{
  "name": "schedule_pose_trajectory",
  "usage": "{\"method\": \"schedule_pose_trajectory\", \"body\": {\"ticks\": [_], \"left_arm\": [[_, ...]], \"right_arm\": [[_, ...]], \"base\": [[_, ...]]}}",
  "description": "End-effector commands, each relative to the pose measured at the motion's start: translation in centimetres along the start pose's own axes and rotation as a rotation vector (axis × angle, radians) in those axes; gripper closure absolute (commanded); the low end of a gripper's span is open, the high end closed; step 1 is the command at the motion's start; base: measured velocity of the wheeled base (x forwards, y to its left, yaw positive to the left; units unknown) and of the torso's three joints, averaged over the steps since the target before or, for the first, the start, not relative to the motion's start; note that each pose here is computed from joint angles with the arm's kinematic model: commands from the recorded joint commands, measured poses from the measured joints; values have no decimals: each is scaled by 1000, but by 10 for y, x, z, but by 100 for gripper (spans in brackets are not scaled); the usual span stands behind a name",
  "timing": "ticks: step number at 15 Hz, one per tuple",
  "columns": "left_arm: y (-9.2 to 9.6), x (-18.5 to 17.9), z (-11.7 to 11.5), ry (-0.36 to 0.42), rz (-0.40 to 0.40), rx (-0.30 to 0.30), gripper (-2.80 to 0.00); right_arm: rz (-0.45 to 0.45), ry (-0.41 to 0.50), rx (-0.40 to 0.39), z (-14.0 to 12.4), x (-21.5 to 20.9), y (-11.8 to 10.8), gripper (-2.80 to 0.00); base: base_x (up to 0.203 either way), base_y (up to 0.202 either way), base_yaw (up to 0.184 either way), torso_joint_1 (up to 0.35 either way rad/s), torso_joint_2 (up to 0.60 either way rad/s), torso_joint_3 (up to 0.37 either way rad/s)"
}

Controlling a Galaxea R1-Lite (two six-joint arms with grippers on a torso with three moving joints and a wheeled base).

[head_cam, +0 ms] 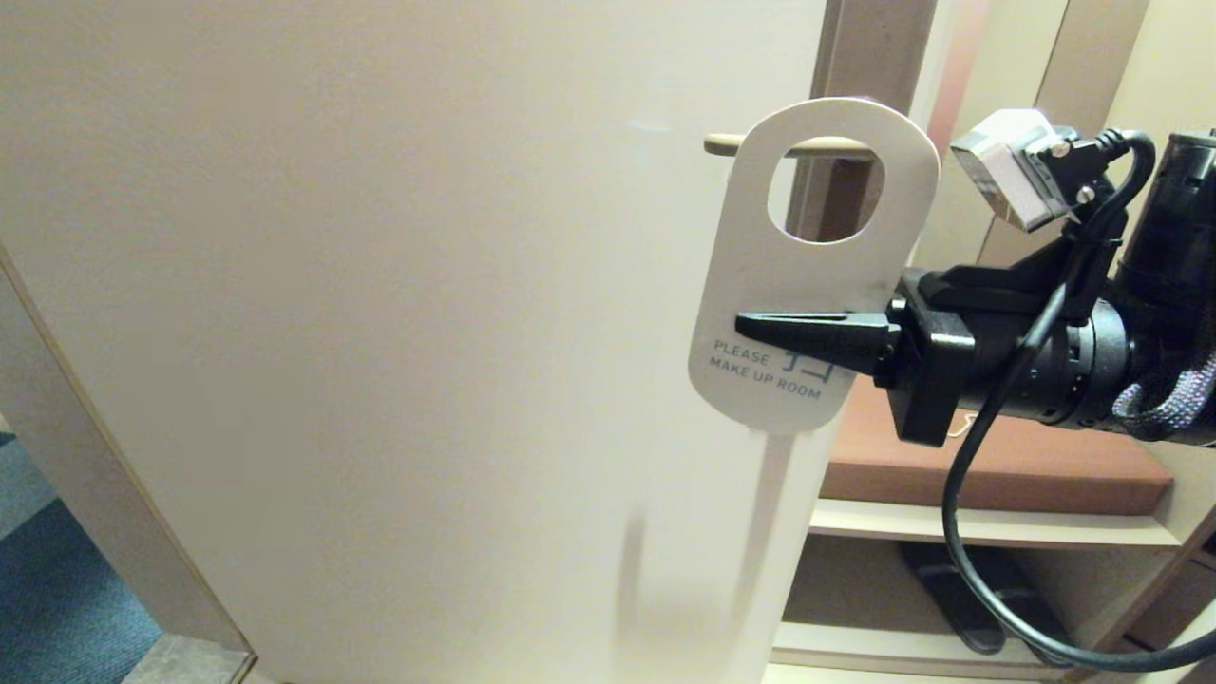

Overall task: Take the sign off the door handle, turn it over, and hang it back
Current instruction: Hand it to the other hand

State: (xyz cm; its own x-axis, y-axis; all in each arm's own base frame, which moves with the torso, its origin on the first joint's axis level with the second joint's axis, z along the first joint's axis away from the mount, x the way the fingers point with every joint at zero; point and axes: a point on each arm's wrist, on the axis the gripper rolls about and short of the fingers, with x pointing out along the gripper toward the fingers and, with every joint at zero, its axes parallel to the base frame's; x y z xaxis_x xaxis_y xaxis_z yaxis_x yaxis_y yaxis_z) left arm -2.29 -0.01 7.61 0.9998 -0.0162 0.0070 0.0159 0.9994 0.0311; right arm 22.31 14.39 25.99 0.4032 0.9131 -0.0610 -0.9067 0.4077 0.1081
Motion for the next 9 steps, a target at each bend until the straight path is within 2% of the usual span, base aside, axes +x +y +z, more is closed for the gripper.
{"method": "schedule_pose_trajectory", "body": {"ticks": [1, 6, 9], "left_arm": [[0, 0, 0, 1, -1, 10, 0], [0, 0, 0, -1, -5, 20, 0], [0, -2, 8, -31, -23, 38, 0]], "right_arm": [[-8, -12, -7, 4, 0, 0, 0], [-4, -2, 2, 0, 1, 0, 0], [-5, 2, 5, -1, 1, -1, 0]], "base": [[0, 0, 0, 0, 0, 0], [0, 0, 0, 0, 0, 0], [0, 0, 0, 0, 0, 0]]}}
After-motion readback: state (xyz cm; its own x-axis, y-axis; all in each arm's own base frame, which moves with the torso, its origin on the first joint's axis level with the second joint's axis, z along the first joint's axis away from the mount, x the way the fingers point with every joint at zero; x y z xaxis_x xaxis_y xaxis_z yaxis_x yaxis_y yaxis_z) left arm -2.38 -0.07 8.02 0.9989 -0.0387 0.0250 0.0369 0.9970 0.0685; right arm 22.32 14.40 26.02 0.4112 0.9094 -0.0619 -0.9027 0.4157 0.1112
